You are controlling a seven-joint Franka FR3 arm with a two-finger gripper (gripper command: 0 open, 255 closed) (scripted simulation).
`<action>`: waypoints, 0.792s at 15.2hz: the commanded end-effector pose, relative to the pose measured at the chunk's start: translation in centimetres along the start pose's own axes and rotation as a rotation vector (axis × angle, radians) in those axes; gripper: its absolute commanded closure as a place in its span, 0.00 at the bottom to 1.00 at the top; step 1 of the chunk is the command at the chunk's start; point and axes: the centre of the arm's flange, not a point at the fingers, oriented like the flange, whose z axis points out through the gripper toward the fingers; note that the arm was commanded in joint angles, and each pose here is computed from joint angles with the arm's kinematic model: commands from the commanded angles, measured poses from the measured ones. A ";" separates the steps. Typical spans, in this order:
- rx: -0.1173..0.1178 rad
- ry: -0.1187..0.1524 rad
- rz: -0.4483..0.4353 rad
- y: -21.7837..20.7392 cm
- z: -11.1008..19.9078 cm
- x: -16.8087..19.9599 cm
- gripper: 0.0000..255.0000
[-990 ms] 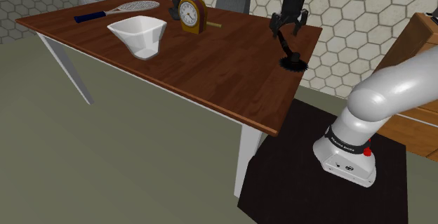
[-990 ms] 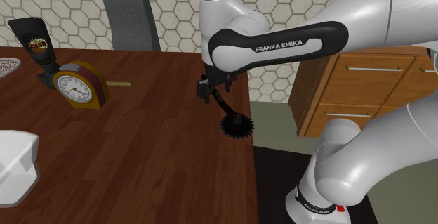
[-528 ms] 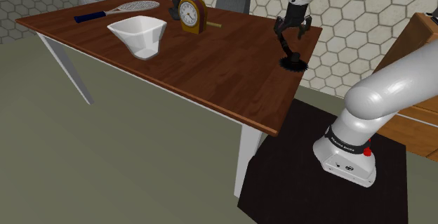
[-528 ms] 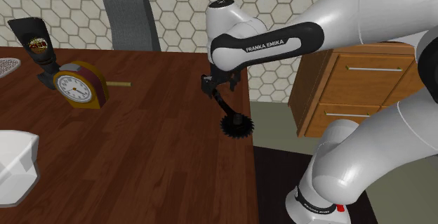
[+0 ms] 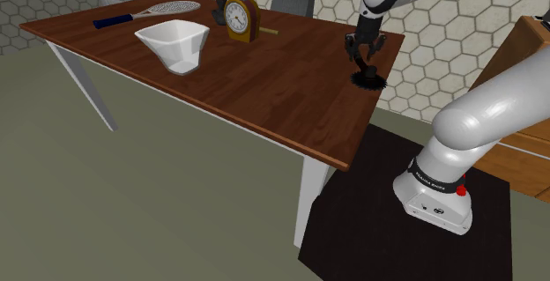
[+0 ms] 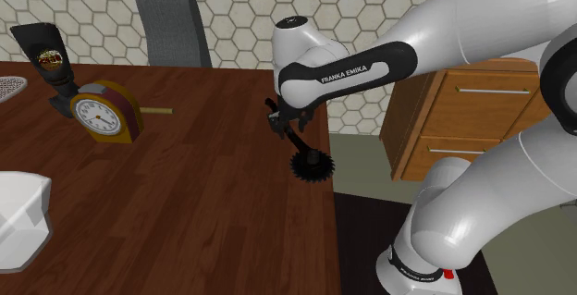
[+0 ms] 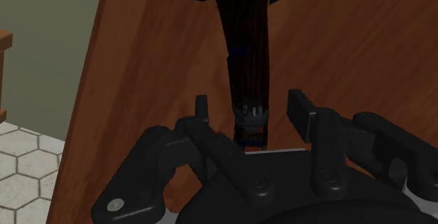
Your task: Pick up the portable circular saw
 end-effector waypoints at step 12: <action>0.000 0.000 0.000 0.1 -1.5 0.2 1.00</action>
